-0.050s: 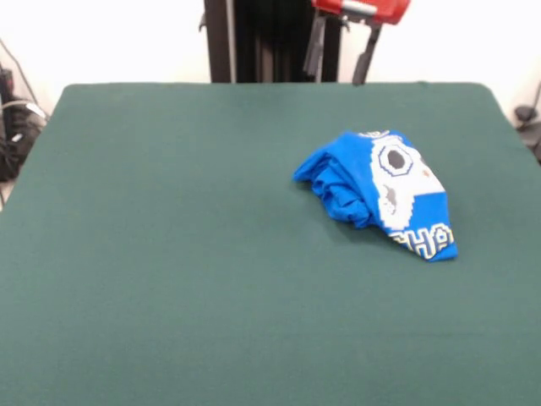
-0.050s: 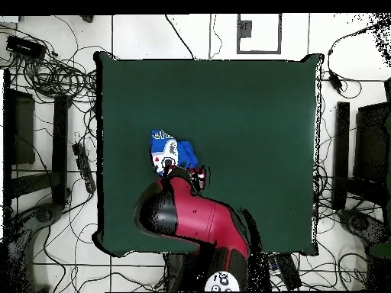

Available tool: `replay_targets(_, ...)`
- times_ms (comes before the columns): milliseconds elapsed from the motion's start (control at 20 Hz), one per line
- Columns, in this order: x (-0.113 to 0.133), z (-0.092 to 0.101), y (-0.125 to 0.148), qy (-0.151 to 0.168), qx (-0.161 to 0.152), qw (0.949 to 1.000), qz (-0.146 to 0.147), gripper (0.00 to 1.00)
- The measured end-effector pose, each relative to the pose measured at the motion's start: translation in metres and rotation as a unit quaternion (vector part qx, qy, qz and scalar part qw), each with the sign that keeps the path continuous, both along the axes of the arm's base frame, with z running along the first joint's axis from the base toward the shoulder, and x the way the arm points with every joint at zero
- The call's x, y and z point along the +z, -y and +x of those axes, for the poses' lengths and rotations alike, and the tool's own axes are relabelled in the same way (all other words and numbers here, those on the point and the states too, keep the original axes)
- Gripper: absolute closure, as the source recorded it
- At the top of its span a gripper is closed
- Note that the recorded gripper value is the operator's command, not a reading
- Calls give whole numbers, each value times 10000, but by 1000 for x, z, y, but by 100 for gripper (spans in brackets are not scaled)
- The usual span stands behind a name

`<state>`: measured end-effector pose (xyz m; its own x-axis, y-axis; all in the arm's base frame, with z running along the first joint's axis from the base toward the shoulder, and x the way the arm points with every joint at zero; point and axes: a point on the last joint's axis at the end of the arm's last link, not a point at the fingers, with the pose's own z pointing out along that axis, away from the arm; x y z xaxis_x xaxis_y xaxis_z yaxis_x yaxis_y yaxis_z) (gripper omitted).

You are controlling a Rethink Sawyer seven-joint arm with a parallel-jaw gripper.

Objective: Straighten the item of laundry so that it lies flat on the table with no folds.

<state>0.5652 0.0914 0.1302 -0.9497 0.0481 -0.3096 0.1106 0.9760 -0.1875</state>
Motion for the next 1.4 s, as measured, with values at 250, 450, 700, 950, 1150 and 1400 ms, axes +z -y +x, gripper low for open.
replay_targets(250, -20, 10, 27, 233, -146, 9996, -33, 0)
replay_targets(450, -38, 8, 48, 255, -209, 9994, -108, 0)
replay_targets(700, -67, 2, 68, 244, -274, 9992, -150, 0)
replay_targets(950, -96, -10, 64, 81, -253, 9996, -76, 0)
replay_targets(1150, -104, -23, 45, -67, -177, 9998, 66, 0)
replay_targets(1400, -84, -33, 11, -237, 82, 9997, 58, 0)
